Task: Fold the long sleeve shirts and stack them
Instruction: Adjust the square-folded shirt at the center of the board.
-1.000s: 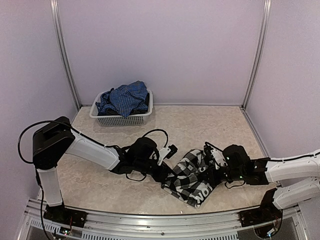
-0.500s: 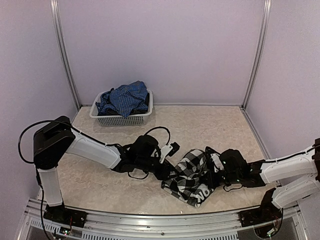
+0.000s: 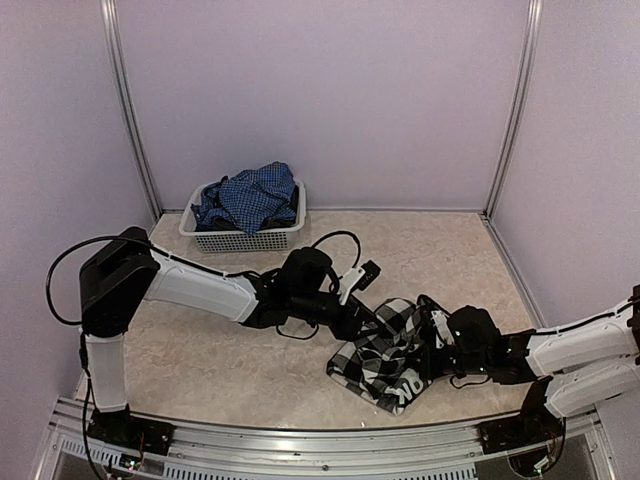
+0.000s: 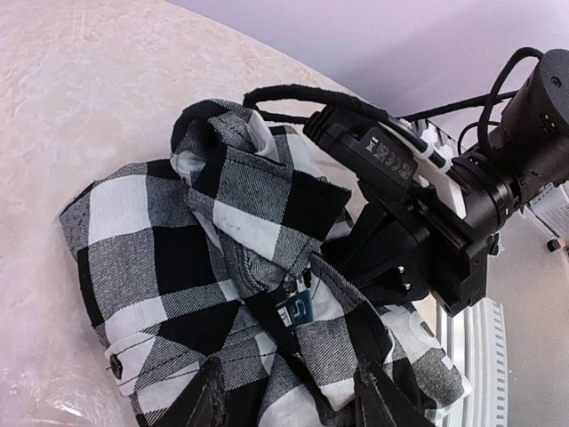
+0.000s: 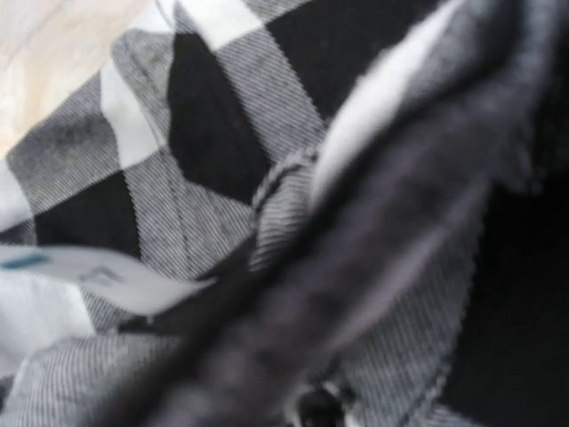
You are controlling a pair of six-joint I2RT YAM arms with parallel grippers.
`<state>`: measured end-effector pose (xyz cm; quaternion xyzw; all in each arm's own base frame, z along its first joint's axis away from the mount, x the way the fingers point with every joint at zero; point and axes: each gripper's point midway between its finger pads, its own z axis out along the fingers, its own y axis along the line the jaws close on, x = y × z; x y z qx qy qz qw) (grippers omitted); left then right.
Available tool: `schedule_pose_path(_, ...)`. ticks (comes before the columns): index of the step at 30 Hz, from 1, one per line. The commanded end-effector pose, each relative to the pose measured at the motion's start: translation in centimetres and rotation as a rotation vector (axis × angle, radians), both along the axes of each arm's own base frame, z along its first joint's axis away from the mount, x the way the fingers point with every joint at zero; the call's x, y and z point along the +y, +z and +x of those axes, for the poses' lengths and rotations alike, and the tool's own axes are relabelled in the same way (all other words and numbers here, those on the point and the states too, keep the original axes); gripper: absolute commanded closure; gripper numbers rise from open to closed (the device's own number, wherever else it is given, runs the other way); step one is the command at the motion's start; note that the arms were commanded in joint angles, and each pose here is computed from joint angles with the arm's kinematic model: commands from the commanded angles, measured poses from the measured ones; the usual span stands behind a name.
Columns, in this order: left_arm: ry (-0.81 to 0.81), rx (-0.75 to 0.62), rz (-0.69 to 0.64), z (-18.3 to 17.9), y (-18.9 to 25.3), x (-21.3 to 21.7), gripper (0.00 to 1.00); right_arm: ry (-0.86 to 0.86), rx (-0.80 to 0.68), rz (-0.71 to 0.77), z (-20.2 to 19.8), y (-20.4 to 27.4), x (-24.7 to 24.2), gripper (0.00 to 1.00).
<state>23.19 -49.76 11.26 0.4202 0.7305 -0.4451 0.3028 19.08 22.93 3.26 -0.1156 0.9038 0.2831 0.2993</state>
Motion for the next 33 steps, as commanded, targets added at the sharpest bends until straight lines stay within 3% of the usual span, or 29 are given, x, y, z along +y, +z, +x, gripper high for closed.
schedule_pose_path(1,-0.08,0.053,0.021,-1.0,-1.4,-0.9,0.54,-0.045,0.091,-0.115,-1.8,-3.5,-2.8,1.0)
schedule_pose_path(9,-0.237,0.022,0.028,-3.3,-1.8,-2.5,0.51,-0.001,0.058,-0.062,-1.4,-2.3,-1.1,1.0)
schedule_pose_path(22,-0.253,0.013,0.116,-3.1,-4.8,-5.0,0.52,0.049,0.019,-0.002,-1.1,0.0,0.4,1.0)
schedule_pose_path(26,-0.263,0.026,0.117,-3.4,-5.0,-5.2,0.62,0.053,0.022,-0.002,-1.2,-0.2,0.5,1.0)
schedule_pose_path(31,-0.272,0.048,0.112,-3.7,-5.2,-5.3,0.84,0.053,0.017,-0.001,-1.1,-0.1,0.5,0.98)
schedule_pose_path(33,-0.272,0.053,0.114,-3.7,-5.4,-5.2,0.98,0.052,0.011,-0.001,-1.0,0.2,0.6,0.97)
